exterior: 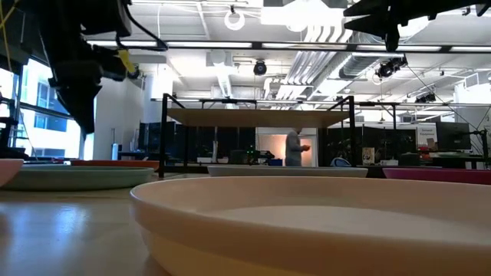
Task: Place and stack plates onto a shelf
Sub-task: Put the gray plate on the shelf
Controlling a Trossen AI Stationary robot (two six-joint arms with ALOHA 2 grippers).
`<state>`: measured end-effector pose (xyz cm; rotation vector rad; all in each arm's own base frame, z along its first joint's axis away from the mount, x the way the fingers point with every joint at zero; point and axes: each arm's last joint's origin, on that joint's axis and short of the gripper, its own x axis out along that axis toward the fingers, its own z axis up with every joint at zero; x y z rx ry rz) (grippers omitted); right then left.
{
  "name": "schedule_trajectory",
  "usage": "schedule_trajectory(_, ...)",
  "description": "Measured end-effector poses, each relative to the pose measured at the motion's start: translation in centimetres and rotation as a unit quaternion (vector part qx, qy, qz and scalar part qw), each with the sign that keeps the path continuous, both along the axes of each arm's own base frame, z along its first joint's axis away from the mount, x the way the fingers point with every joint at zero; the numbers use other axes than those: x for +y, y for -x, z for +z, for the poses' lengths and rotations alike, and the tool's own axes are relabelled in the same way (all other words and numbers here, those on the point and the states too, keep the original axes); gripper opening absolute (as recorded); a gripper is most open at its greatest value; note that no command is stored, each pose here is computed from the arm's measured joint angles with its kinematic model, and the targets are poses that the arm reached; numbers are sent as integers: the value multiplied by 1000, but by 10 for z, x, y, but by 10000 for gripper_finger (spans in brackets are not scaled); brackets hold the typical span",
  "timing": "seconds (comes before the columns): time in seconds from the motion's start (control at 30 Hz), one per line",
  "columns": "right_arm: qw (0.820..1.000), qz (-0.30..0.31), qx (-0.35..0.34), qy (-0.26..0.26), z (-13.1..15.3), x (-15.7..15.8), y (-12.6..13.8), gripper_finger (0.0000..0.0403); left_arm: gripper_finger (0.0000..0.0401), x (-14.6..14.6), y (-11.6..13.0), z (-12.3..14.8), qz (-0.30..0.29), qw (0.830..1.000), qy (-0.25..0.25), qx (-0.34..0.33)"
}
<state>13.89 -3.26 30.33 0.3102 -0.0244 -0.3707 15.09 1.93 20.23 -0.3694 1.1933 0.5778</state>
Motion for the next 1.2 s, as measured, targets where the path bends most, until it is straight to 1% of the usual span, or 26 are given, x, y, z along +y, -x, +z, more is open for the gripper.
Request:
schedule_trajectory(0.1,1000,0,1,3,0,0,0,129,133,-1,2,-8,-1,1000,7,3)
schedule_trajectory(0.37,1000,0,13,1,-2,0,0,129,133,-1,6,-18,14,1000,12,14)
schedule_trajectory(0.53,1000,0,23,-1,-4,0,0,129,133,-1,6,-25,45,999,20,1)
schedule_trajectory(0.63,1000,0,23,-1,-4,0,0,129,133,-1,6,-26,51,999,14,5)
schedule_trajectory(1.03,1000,0,24,-1,-4,0,0,129,133,1,-4,-38,45,998,5,42)
schedule_trajectory(1.2,1000,0,24,-1,-4,0,0,129,133,2,-8,-47,52,996,3,67)
